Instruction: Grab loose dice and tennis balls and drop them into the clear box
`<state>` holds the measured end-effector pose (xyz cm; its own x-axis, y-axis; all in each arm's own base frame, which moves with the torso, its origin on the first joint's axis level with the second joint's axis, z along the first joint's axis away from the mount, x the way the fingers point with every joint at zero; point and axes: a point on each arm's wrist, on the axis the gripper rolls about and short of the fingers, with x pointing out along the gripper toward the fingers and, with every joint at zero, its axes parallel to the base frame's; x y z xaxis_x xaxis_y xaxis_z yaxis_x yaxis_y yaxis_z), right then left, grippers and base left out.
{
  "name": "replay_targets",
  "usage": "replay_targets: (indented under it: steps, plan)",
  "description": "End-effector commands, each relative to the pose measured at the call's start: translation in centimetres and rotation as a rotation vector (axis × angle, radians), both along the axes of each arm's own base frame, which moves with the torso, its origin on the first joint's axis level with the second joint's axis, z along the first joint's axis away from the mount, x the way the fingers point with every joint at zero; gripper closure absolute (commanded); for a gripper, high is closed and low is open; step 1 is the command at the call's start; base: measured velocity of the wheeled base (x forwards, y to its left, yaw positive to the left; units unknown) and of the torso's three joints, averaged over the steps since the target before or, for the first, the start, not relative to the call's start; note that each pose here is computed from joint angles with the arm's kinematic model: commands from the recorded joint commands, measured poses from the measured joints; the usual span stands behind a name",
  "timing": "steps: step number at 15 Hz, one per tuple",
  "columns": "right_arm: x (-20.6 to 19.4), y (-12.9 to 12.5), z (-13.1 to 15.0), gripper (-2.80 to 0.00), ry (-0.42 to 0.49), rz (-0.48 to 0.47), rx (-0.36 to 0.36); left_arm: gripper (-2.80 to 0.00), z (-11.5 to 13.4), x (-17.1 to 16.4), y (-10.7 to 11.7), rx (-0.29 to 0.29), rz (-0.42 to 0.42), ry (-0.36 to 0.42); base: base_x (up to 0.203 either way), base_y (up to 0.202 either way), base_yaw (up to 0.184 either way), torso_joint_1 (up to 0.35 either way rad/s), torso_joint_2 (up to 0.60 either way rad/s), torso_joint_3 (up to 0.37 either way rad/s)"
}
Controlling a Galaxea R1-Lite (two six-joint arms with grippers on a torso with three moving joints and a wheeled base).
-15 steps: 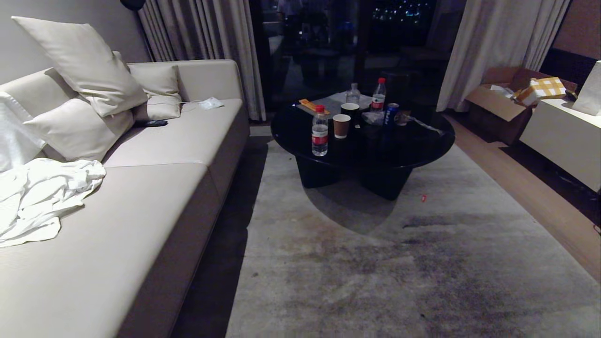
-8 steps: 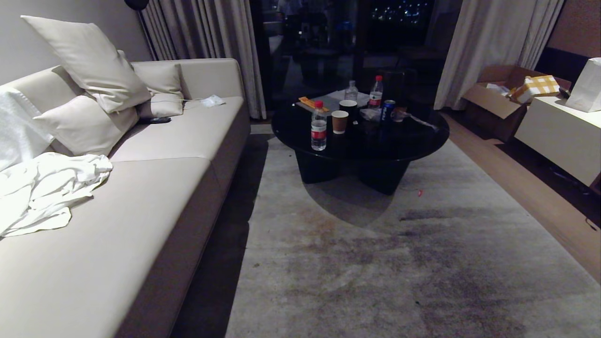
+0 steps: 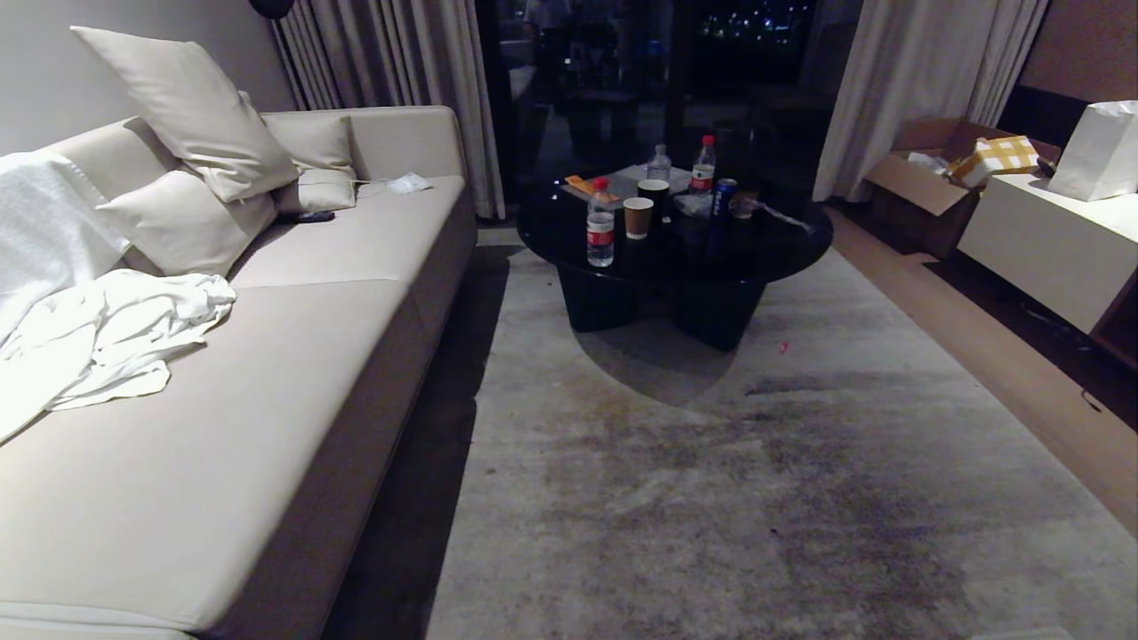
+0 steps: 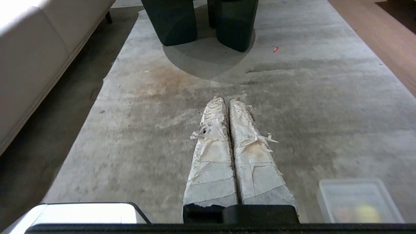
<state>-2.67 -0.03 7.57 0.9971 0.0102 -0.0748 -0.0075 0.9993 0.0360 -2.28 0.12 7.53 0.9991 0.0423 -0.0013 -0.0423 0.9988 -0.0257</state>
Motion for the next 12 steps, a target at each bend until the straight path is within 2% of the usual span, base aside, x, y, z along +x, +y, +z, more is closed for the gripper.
replay_targets:
  steps: [1,5,12]
  plan:
    - [0.01,0.0,0.01,0.0,0.002,0.001,-0.001,0.0,-0.04,0.02,0.0,0.0,0.001,0.003,-0.182,0.0,0.0,0.002,0.0,0.007]
    - [0.01,0.0,0.01,0.0,0.002,0.001,-0.002,0.0,-0.03,0.02,0.0,0.001,0.001,0.002,-0.172,0.0,-0.001,0.001,0.0,0.002]
    - [0.01,0.0,0.03,0.0,0.0,0.001,-0.001,0.0,-0.03,0.02,0.01,-0.011,0.005,0.001,-0.008,0.0,0.0,0.001,0.0,0.002]
